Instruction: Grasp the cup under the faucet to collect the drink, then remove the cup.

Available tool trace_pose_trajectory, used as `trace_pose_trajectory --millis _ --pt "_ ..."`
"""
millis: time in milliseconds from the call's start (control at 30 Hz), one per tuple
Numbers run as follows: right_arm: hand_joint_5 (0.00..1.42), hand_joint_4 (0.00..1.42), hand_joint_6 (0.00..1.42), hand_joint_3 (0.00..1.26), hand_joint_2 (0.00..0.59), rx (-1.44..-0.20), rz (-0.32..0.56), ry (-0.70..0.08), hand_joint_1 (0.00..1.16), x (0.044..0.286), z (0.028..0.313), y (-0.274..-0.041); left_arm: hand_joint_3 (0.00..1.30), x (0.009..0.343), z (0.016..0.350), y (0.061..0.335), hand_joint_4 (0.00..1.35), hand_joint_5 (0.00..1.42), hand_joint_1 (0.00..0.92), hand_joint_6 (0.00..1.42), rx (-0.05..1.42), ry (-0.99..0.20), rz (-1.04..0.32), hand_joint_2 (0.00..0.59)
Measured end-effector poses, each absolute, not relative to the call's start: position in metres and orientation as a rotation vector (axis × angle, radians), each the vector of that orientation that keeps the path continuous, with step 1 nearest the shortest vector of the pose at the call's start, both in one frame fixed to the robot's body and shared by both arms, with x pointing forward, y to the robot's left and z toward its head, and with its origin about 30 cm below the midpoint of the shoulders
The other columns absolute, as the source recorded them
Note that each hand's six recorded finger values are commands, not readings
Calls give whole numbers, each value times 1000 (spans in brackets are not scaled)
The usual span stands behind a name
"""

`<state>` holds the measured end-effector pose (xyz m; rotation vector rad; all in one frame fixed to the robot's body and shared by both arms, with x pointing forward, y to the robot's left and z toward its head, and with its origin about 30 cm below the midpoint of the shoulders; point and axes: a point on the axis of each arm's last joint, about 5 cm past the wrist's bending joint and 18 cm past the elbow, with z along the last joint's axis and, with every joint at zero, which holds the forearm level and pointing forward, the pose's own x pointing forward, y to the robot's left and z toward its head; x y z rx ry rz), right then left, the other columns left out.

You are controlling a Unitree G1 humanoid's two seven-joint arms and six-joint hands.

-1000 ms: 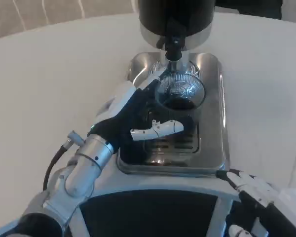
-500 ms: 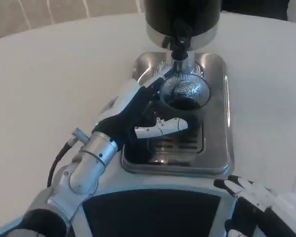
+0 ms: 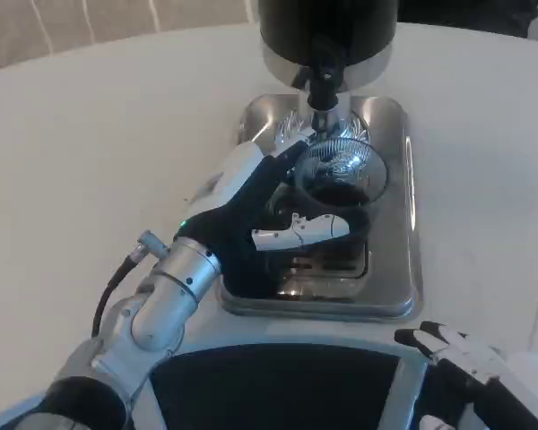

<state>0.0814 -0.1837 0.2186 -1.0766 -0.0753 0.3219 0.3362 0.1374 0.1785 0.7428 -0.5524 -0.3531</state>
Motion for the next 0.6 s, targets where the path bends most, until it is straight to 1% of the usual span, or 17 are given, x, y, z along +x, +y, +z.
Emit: trace_pose_trajectory --millis 67,300,467,600 --pt "0 0 0 84 586 -1070 322 -70 0 82 218 -184 163 336 179 137 186 417 324 305 745 -554 -355 73" --pt "0 0 0 85 584 -1062 315 -66 0 83 219 -184 163 338 182 134 182 410 315 299 763 -559 -370 74" --pt "0 0 0 85 582 -1065 304 -66 0 84 220 -185 172 339 182 132 193 431 309 296 786 -571 -368 75" --pt "0 0 0 85 586 -1074 296 -64 0 85 220 -185 178 339 184 129 232 482 314 317 808 -589 -364 72"
